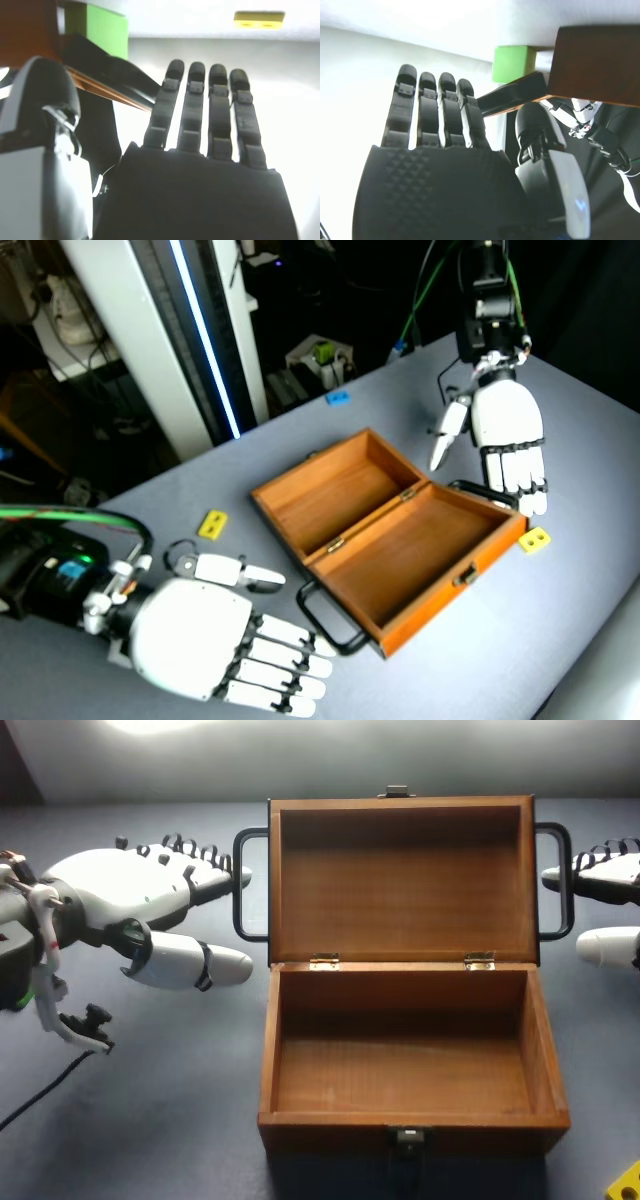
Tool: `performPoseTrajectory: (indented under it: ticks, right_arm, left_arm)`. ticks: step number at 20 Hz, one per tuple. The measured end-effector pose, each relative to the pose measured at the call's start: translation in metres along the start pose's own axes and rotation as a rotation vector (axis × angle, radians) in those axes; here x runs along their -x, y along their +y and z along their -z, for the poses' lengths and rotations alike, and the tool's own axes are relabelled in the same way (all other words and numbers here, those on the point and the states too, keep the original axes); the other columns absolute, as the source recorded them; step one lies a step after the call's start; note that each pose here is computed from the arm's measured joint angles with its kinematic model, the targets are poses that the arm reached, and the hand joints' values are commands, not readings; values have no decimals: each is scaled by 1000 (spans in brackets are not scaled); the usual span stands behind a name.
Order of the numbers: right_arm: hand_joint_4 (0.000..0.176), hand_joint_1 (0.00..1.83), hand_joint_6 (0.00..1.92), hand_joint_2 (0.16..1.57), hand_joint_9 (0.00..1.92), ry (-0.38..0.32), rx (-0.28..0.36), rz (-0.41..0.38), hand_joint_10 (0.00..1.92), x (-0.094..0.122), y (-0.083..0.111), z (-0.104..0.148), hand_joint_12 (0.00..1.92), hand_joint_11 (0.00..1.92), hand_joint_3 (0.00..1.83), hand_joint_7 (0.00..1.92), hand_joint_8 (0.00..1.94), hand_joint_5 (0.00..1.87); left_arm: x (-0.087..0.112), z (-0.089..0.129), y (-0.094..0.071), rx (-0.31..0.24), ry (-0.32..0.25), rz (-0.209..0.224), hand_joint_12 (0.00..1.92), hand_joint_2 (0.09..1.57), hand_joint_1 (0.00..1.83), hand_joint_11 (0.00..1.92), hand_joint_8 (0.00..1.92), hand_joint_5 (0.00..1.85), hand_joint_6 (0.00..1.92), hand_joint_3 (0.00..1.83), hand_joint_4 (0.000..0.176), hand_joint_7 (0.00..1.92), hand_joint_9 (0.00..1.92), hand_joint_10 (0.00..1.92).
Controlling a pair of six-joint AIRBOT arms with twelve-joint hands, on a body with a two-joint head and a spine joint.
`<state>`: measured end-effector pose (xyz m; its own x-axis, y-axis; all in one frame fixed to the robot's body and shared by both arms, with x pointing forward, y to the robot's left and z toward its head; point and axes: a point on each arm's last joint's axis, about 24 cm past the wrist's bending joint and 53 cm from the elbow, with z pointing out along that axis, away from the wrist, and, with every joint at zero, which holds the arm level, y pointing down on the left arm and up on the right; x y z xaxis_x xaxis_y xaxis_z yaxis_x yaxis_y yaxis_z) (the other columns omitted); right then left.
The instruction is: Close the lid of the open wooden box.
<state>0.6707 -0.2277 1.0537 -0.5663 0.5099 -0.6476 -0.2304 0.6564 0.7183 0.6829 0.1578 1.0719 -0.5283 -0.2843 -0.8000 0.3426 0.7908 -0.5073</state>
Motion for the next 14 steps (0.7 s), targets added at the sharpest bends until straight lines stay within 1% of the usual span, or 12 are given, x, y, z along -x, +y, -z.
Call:
performPoseTrajectory:
  ticks: [1, 2, 3, 5, 6, 8, 10, 12, 14]
  right_arm:
    - [0, 0, 4, 1404, 78, 7, 21, 7, 3, -1, 7, 2, 10, 94, 0, 133, 5, 137]
    - [0, 0, 5, 1399, 71, 6, 42, 10, 0, 0, 13, 4, 2, 77, 0, 130, 3, 140]
    - [0, 0, 1, 1390, 61, 3, 58, 10, 0, 0, 18, 5, 0, 69, 0, 123, 0, 132]
    - [0, 0, 0, 1372, 38, -6, 100, 16, 0, 5, 31, 11, 0, 56, 0, 100, 0, 105]
    - [0, 0, 0, 1372, 38, -7, 104, 15, 0, 6, 33, 11, 0, 56, 0, 100, 0, 105]
    - [0, 0, 0, 1360, 47, -10, 133, 16, 5, 7, 43, 16, 10, 78, 0, 101, 1, 93]
    - [0, 5, 0, 1367, 30, -1, 154, 23, 0, 5, 52, 20, 2, 53, 0, 80, 0, 75]
    - [0, 147, 2, 1371, 27, 4, 186, 14, 2, 1, 64, 24, 3, 32, 0, 73, 1, 76]
    - [0, 154, 1, 1352, 27, 6, 215, 10, 2, -1, 73, 26, 5, 34, 0, 69, 0, 74]
  left_arm:
    - [6, 4, -7, -26, -26, 4, 0, 1160, 0, 0, 0, 0, 0, 0, 2, 0, 6, 2]
    - [10, 8, -10, -41, -42, 7, 0, 1167, 0, 0, 0, 0, 0, 0, 4, 0, 17, 6]
    - [10, 10, -13, -50, -47, 9, 0, 1176, 0, 0, 0, 0, 0, 0, 0, 0, 30, 11]
    - [13, 18, -20, -74, -64, 10, 0, 1195, 0, 0, 0, 0, 0, 4, 0, 0, 21, 5]
    - [13, 19, -21, -81, -68, 12, 0, 1195, 0, 0, 0, 0, 0, 4, 0, 0, 21, 5]
    - [17, 28, -27, -104, -88, 12, 15, 1228, 0, 34, 10, 0, 0, 15, 0, 32, 69, 19]
    - [14, 37, -29, -113, -90, 11, 8, 1194, 0, 19, 2, 0, 0, 0, 0, 18, 63, 10]
    - [13, 46, -29, -120, -92, 13, 9, 1259, 0, 20, 1, 0, 0, 25, 0, 11, 36, 1]
    - [15, 51, -30, -125, -105, 23, 11, 1265, 0, 22, 1, 0, 0, 26, 0, 9, 31, 1]
